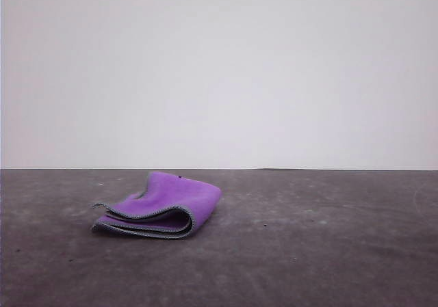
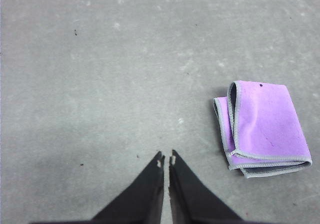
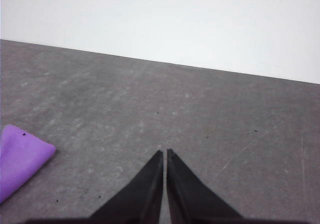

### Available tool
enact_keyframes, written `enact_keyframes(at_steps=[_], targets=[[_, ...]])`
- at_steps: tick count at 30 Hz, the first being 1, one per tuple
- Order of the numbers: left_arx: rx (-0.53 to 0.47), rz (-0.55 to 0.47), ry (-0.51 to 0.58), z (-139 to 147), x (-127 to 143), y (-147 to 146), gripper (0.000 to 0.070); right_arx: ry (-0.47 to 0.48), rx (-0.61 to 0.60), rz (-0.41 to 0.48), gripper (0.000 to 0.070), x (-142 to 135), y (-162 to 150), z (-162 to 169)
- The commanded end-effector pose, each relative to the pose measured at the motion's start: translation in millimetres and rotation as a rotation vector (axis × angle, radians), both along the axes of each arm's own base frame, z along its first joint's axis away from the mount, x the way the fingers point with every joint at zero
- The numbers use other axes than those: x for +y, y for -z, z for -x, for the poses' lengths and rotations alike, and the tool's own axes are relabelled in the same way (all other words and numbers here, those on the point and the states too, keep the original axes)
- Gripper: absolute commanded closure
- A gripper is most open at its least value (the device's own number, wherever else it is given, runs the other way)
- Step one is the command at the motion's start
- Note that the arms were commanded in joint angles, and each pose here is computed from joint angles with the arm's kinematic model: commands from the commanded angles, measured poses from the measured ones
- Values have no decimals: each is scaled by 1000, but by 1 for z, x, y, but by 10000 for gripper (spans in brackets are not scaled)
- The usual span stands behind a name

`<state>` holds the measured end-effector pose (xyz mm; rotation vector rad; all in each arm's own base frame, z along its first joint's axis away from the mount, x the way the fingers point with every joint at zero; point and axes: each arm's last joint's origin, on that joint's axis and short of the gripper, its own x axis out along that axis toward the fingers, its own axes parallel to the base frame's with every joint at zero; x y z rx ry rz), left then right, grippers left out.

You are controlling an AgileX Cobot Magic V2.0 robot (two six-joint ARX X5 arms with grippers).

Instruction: Fold clothes

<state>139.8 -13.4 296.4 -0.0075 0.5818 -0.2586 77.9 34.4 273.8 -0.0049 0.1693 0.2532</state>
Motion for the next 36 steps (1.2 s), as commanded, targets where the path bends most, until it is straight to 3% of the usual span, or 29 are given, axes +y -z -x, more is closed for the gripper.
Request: enact_keyframes(at_steps=[1,5,8,11,17,24,32,36], targets=[[-14,2,0,-1,0,-2,700,-1,-11,-21,696,0,-3,0],[-55,-6,3,5,0,-6,700,-1,-11,-21,696,0,-3,0],[-154,-62,28,20,1,-14,700,-1,-11,-21,696,0,-3,0],[-276,-42,23,35,3,-11,700,0,-11,-21,696,0,-3,0],[-430,47,-30,40,7,38,700,-1,-12,-21,696,0,-3,0],[-469,90,-79,42,9,100,700,0,-12,-21,696,0,-3,0],[-472,90,-142,44,11,137,700,-1,-12,-21,696,0,-3,0],[-426,72,-190,44,12,143,700,-1,-12,-21,696,0,-3,0]])
